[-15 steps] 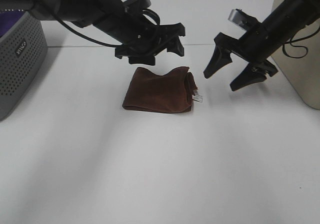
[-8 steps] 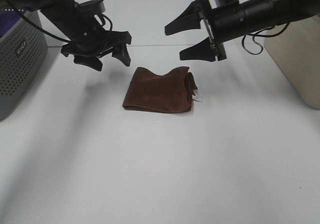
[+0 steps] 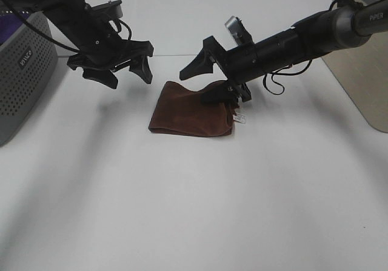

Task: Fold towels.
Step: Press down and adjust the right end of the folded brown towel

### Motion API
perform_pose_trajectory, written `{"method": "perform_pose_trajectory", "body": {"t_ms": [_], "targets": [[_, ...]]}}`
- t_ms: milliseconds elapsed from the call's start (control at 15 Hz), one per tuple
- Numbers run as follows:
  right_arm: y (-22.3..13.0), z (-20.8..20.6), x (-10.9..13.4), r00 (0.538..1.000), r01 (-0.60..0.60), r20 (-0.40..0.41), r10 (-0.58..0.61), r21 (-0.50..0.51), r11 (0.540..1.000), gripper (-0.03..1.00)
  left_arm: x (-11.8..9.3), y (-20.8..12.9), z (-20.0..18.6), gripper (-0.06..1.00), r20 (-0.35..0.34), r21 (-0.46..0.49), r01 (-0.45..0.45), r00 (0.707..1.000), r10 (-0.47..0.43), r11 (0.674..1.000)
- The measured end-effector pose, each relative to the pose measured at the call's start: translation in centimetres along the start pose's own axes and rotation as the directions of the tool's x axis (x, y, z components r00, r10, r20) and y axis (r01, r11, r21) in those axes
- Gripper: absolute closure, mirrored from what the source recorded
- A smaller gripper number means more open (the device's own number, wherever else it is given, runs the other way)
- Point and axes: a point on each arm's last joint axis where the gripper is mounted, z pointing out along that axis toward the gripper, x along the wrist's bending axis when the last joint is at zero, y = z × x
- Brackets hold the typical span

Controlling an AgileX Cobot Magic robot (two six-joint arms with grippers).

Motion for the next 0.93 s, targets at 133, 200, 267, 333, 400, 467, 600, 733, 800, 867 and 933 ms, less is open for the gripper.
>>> {"method": "perform_pose_trajectory", "body": {"t_ms": [133,200,267,333,400,467,600,733,800,867,933], "targets": [[-0.1,0.0,-1.3,0.998,-0.028,0.055,0.027,0.015,1.0,0.2,0.0,0.0,0.0,0.22,0.0,0.0,0.0,1.0,0.0,1.0],[0.1,-0.5,-2.0,0.996,-0.051,0.069,0.051,0.006,0.999,0.2,0.0,0.0,0.0,0.22,0.0,0.0,0.0,1.0,0.0,1.0],[0.4,-1.3,-2.6,0.995,-0.073,0.073,0.074,-0.01,0.997,0.2,0.0,0.0,0.0,0.22,-0.001,0.001,-0.001,1.0,0.001,1.0],[0.9,-2.6,-3.6,0.993,-0.092,0.075,0.094,-0.024,0.995,0.2,0.0,0.0,0.0,0.22,-0.001,0.001,-0.001,1.0,0.001,1.0],[1.0,-3.2,-4.2,0.991,-0.104,0.077,0.106,-0.029,0.994,0.2,0.0,0.0,0.0,0.22,-0.001,0.001,-0.001,1.0,0.001,1.0],[1.1,-3.7,-4.6,0.99,-0.111,0.08,0.114,-0.033,0.993,0.2,0.0,0.0,0.0,0.22,-0.001,0.001,-0.001,1.0,0.001,1.0],[1.1,-4.2,-5.0,0.989,-0.112,0.093,0.114,-0.025,0.993,0.2,0.0,0.0,0.0,0.22,-0.001,0.001,-0.001,1.0,0.001,1.0],[1.2,-5.0,-4.6,0.99,-0.076,0.119,0.077,-0.012,0.997,0.2,0.0,0.0,0.0,0.22,-0.001,0.001,-0.001,1.0,0.001,1.0],[1.3,-5.3,-4.3,0.99,-0.065,0.122,0.066,-0.013,0.998,0.2,0.0,0.0,0.0,0.22,-0.001,0.001,-0.001,1.0,0.001,1.0],[1.5,-6.0,-3.2,0.992,-0.039,0.118,0.041,-0.019,0.999,0.2,0.0,-0.1,0.0,0.22,0.0,0.006,-0.001,1.0,0.001,1.0],[1.7,-7.2,-1.1,0.993,0.016,0.119,-0.014,-0.015,1.0,0.2,0.0,-0.1,0.0,0.22,0.0,0.014,-0.001,1.0,0.001,1.0]]}}
